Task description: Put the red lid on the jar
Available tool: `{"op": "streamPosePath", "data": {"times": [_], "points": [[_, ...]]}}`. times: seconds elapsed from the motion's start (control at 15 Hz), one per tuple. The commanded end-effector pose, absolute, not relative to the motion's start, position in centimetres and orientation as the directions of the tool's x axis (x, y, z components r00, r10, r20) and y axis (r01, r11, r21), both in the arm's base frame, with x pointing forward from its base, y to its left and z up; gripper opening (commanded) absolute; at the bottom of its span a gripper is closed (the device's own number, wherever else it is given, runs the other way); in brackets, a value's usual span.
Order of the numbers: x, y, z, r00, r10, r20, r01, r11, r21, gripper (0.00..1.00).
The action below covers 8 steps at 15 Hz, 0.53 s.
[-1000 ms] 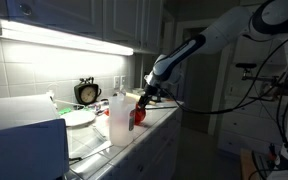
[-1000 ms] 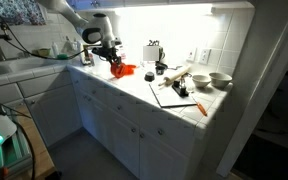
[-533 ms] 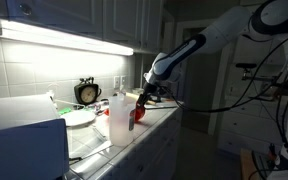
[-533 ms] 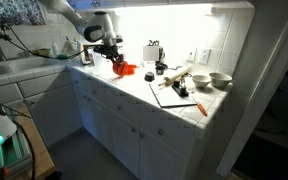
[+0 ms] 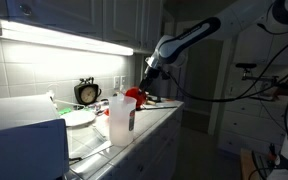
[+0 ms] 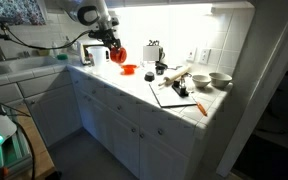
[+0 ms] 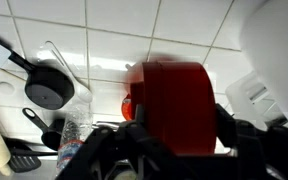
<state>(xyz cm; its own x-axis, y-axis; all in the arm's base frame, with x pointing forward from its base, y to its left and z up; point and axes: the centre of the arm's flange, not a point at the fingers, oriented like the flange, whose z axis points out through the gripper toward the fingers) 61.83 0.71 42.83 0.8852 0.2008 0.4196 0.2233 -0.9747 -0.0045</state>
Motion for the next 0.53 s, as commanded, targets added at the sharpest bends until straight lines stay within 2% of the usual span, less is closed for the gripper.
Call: {"op": "streamPosePath", "data": {"times": [0.0, 0.47], "points": [[59.4, 2.5, 48.2, 0.880, 0.235, 0.413, 0.256, -0.967, 0.003, 0.41], [57.9, 7.8, 53.6, 0.836, 0.324, 0.443, 0.347, -0.937, 0.029, 0.41]]}}
